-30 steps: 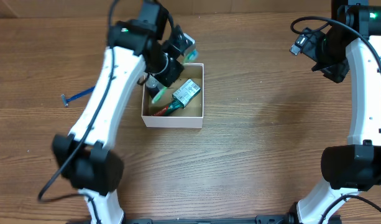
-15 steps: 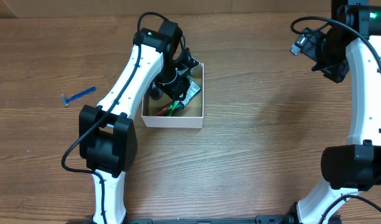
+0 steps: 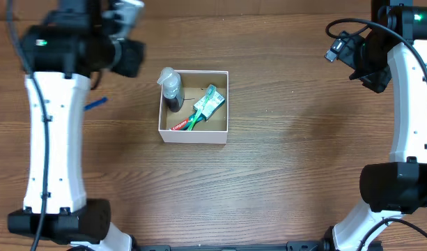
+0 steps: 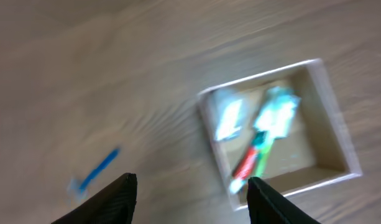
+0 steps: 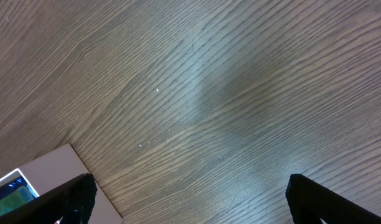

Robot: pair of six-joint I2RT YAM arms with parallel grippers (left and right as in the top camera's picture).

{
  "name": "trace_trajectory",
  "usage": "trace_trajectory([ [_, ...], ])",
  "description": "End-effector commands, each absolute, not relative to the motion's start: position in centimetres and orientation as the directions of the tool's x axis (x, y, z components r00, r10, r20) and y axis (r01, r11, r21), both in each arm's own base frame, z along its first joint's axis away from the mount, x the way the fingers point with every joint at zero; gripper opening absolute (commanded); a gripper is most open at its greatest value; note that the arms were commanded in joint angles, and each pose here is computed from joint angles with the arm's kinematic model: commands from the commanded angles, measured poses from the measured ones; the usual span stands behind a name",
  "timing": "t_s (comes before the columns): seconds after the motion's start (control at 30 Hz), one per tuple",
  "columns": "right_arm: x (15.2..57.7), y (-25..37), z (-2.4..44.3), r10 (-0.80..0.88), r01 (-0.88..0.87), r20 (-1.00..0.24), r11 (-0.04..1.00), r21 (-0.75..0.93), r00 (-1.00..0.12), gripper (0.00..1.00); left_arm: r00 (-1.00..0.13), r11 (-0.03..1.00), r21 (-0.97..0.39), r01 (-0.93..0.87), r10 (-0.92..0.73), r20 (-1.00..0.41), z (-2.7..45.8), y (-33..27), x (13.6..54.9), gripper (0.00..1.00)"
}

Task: Pack container
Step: 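Reach the left gripper to the blue razor and grasp it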

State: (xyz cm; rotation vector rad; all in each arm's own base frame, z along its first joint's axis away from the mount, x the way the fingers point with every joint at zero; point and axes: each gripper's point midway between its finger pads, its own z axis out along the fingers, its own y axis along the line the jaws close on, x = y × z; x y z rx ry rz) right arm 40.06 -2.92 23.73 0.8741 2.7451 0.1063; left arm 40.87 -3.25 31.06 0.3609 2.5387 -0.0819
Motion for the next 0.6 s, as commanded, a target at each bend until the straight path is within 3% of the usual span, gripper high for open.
trace_trajectory([
  [0.0, 40.2, -3.2, 23.9, 0.579, 0.561, -0.234, 0.815, 0.143, -0.781, 1.0, -0.902, 0.999, -0.014, 0.044, 0.033, -0.431, 26.5, 3.2, 41.4, 0.58],
  [0.23, 40.2, -3.2, 23.9, 0.579, 0.561, -0.234, 0.815, 0.143, -0.781, 1.0, -0.948, 0.993, -0.034, -0.109, -0.114, -0.297, 19.1, 10.0, 41.8, 0.62],
  [0.57, 40.2, -3.2, 23.9, 0.579, 0.561, -0.234, 0.815, 0.143, -0.781, 1.0, -0.994, 0.999, -0.047, 0.028, 0.023, -0.103, 8.2, 12.0, 43.0, 0.69],
])
